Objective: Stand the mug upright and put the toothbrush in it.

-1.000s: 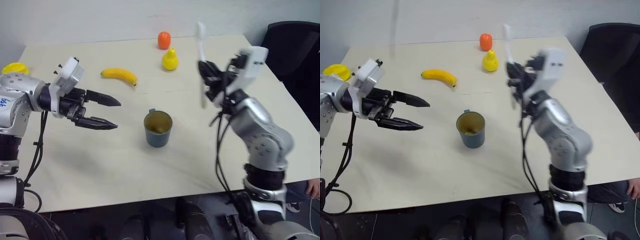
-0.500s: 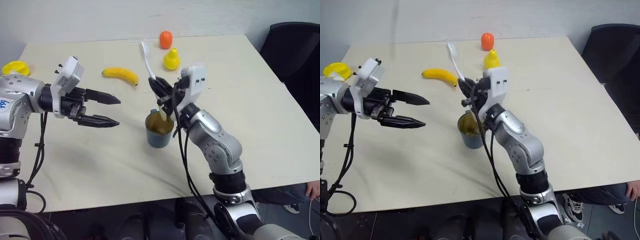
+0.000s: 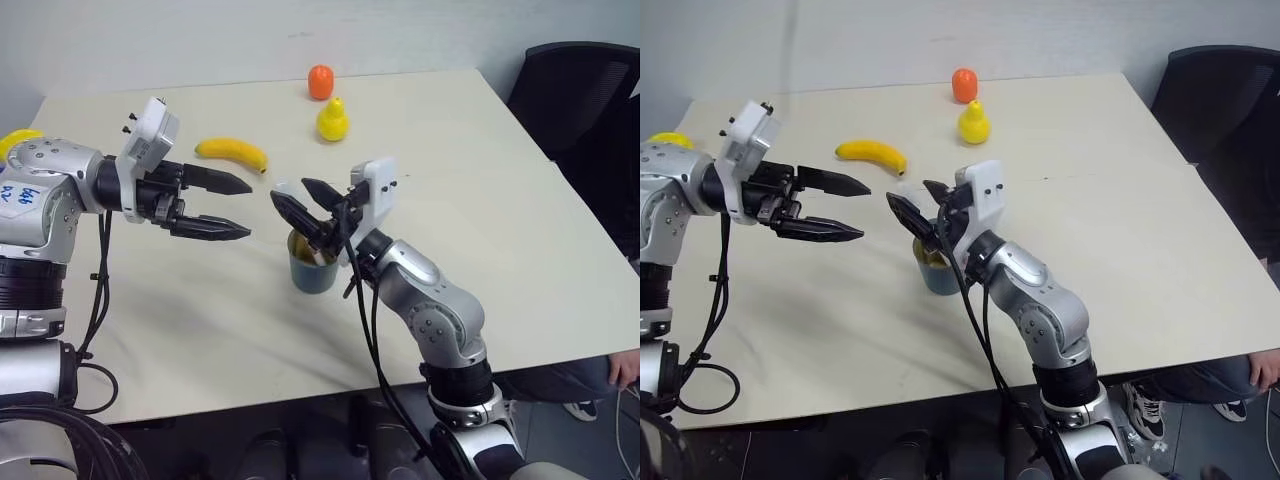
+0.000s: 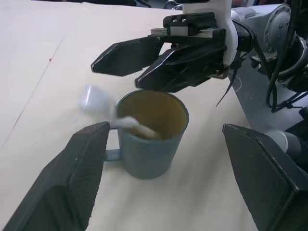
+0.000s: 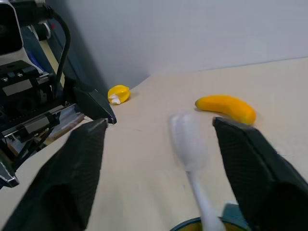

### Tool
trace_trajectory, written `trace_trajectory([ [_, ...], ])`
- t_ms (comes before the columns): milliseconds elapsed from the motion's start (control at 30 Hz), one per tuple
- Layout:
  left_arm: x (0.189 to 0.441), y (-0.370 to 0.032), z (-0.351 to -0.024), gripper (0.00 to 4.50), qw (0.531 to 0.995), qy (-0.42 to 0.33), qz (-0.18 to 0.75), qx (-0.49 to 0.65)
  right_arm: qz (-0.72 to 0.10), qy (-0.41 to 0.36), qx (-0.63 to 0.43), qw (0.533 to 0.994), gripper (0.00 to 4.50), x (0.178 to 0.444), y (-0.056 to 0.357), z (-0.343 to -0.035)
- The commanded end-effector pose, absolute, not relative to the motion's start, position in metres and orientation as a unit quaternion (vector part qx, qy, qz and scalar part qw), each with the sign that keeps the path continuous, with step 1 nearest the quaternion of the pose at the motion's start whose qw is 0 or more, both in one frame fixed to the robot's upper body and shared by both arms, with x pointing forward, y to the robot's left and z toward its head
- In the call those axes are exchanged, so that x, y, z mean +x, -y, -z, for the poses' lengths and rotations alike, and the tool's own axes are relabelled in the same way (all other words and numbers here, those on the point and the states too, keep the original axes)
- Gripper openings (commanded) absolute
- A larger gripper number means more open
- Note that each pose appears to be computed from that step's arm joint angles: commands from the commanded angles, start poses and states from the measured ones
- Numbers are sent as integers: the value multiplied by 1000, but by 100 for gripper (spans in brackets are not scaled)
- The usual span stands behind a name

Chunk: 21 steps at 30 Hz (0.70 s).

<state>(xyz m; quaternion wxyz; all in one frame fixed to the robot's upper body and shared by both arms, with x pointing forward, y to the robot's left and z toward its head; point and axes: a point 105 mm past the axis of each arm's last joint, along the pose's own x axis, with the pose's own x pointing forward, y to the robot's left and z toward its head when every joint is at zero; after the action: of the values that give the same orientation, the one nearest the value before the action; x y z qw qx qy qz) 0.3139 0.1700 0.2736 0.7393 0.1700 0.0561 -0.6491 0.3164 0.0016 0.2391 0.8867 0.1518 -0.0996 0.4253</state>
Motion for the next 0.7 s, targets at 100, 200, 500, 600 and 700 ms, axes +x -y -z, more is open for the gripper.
trace_trajectory([
  [100, 313, -172, -286, 398, 737, -35, 648, 190, -428, 140, 130, 883, 448, 298, 24, -259],
  [200, 310, -179, -287, 398, 736, -29, 647, 197, -477, 123, 37, 870, 448, 269, 53, -263],
  [500, 299, -210, -268, 398, 726, -65, 635, 256, -528, -117, -178, 822, 448, 206, 177, -249],
  [600, 297, -216, -266, 398, 729, -67, 634, 251, -511, -118, -191, 830, 448, 207, 193, -258],
  [700, 296, -214, -267, 398, 731, -64, 633, 248, -501, -101, -188, 839, 448, 213, 196, -265],
])
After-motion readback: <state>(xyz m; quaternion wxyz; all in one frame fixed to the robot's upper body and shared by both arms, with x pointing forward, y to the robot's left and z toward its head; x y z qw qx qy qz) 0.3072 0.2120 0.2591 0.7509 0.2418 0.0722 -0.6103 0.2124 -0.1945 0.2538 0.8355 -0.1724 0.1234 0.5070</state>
